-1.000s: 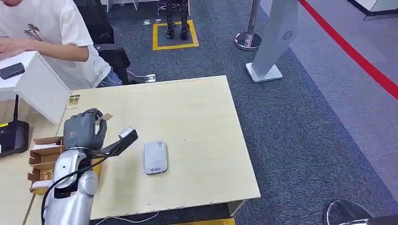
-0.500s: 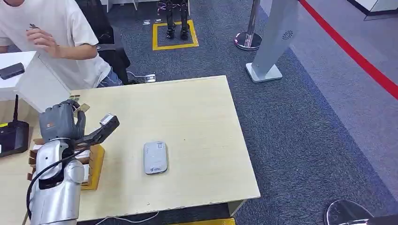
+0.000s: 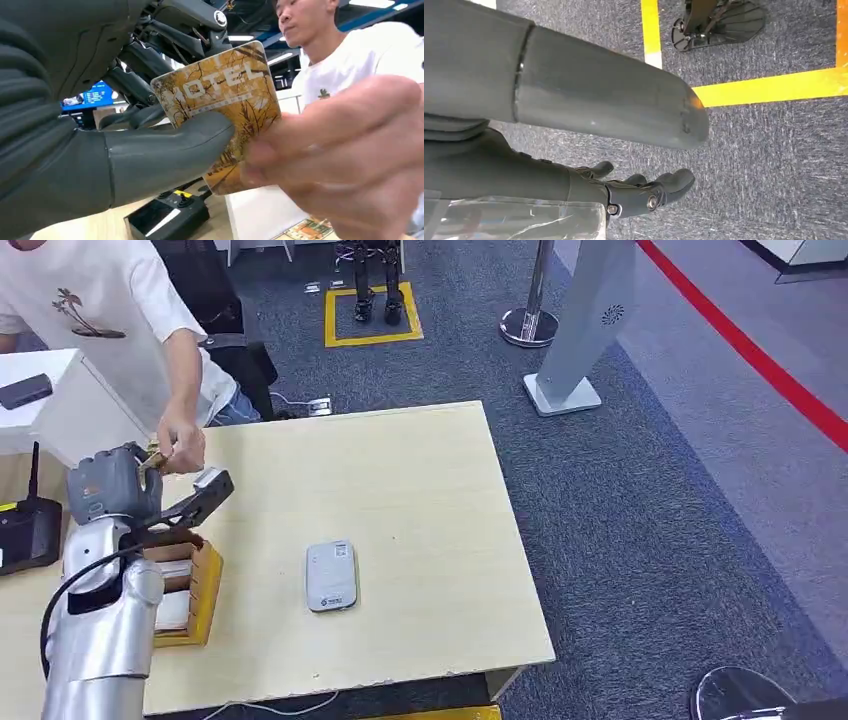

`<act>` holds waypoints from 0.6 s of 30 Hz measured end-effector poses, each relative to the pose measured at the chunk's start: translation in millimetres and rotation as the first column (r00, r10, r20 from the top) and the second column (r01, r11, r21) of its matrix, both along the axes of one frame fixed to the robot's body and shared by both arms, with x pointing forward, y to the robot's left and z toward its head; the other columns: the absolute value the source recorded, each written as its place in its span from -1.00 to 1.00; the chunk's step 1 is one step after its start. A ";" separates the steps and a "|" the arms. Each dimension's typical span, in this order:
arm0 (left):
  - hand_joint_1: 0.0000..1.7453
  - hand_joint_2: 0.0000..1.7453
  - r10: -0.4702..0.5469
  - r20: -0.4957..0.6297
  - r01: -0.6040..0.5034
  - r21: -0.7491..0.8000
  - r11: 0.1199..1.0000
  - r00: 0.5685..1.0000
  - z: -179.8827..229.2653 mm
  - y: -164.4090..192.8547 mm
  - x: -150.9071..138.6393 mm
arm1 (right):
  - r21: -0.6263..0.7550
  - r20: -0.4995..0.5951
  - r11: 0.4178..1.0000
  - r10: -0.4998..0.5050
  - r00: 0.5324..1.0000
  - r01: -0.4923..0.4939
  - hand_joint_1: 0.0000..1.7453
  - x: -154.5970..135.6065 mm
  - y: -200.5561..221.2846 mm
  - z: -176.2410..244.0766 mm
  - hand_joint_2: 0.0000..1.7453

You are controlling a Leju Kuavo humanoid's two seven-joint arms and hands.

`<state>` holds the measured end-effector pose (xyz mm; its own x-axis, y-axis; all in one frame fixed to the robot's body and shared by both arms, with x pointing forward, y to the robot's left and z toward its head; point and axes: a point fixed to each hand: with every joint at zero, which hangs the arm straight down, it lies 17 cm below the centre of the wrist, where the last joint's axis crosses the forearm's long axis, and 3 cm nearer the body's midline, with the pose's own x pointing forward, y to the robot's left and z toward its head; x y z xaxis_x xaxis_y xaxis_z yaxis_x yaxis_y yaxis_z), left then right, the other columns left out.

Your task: Pass the card to the sensor for recognition and then transmit it.

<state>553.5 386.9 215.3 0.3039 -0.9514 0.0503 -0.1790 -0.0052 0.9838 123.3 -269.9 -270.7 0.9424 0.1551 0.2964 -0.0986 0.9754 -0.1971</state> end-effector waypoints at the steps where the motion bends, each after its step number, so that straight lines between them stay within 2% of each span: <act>1: 1.00 1.00 0.012 -0.005 -0.012 0.003 1.000 1.000 -0.2 4.4 1.4 | -0.001 0.000 1.000 0.002 1.000 -0.002 -1.00 0.0 0.0 0.0 1.00; 13: 1.00 1.00 0.032 -0.052 -0.031 0.013 0.999 0.998 -4.3 16.0 20.9 | -0.002 -0.001 1.000 0.016 1.000 -0.016 -1.00 0.3 1.0 0.0 1.00; 14: -0.52 1.00 0.028 -0.050 -0.028 0.014 1.000 0.998 -3.6 15.4 21.8 | -0.002 -0.001 1.000 0.016 1.000 -0.016 -1.00 0.2 1.1 0.0 1.00; 15: -1.00 1.00 0.024 -0.046 -0.023 0.014 1.000 0.999 -2.5 14.4 22.6 | -0.002 -0.001 1.000 0.016 1.000 -0.016 -1.00 0.2 1.1 0.0 1.00; 17: -1.00 1.00 0.020 -0.041 -0.019 0.014 1.000 0.999 0.0 13.3 24.0 | -0.001 -0.004 1.000 0.016 1.000 -0.016 -1.00 -0.4 1.5 -0.2 1.00; 18: -1.00 -1.00 0.018 -0.039 -0.017 0.014 1.000 0.999 1.0 12.7 24.5 | -0.001 -0.004 1.000 0.016 1.000 -0.016 -1.00 -0.4 1.5 -0.2 1.00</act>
<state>578.0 399.6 216.3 0.3218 -0.9465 0.0251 -0.1402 -0.0214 0.9899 122.9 -268.4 -270.8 0.9410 0.1702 0.2924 -0.1147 0.9736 -0.1976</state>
